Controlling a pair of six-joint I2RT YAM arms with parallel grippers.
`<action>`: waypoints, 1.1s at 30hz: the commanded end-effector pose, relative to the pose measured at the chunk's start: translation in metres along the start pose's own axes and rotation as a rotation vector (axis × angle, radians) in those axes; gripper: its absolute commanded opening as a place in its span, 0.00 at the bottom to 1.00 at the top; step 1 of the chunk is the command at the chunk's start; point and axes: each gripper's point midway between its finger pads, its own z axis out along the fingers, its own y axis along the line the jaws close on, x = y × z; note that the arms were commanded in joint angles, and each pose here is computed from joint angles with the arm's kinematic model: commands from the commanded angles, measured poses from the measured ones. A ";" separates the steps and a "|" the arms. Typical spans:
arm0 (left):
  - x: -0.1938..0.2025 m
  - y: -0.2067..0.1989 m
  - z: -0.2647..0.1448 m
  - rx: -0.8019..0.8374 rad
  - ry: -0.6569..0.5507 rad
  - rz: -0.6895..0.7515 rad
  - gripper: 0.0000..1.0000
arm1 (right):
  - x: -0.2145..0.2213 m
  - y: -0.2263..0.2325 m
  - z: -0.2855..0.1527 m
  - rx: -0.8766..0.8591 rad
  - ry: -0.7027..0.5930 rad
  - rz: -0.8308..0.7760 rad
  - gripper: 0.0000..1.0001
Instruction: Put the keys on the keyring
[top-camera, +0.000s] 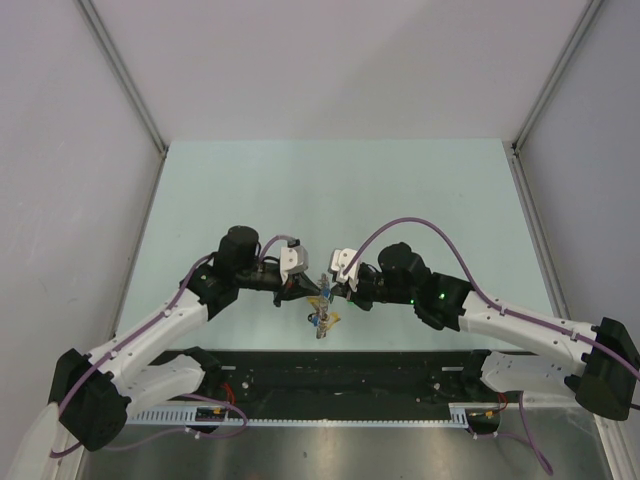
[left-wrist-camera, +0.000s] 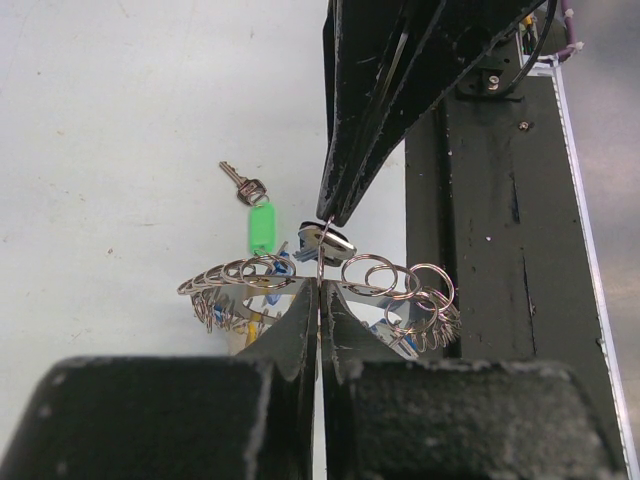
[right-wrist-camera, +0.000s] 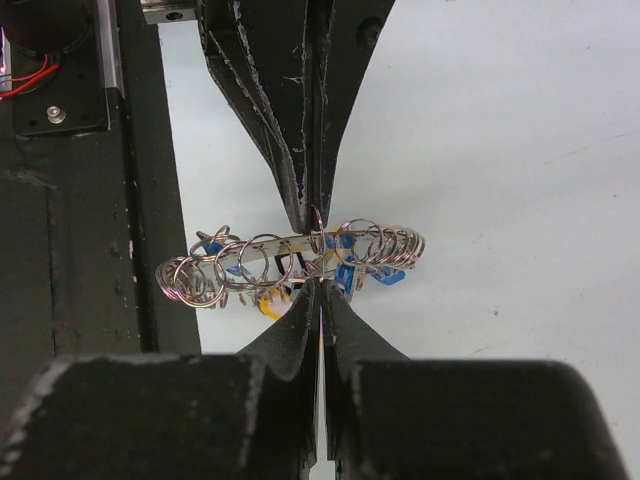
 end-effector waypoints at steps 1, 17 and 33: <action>-0.029 -0.001 -0.002 0.017 -0.066 0.107 0.00 | -0.027 -0.008 -0.001 0.022 -0.064 -0.012 0.00; -0.028 -0.002 -0.002 0.026 -0.063 0.104 0.00 | -0.031 -0.006 0.001 0.008 -0.074 -0.012 0.00; -0.027 0.007 -0.005 -0.033 -0.056 0.125 0.00 | -0.030 -0.004 -0.001 0.001 -0.070 -0.006 0.00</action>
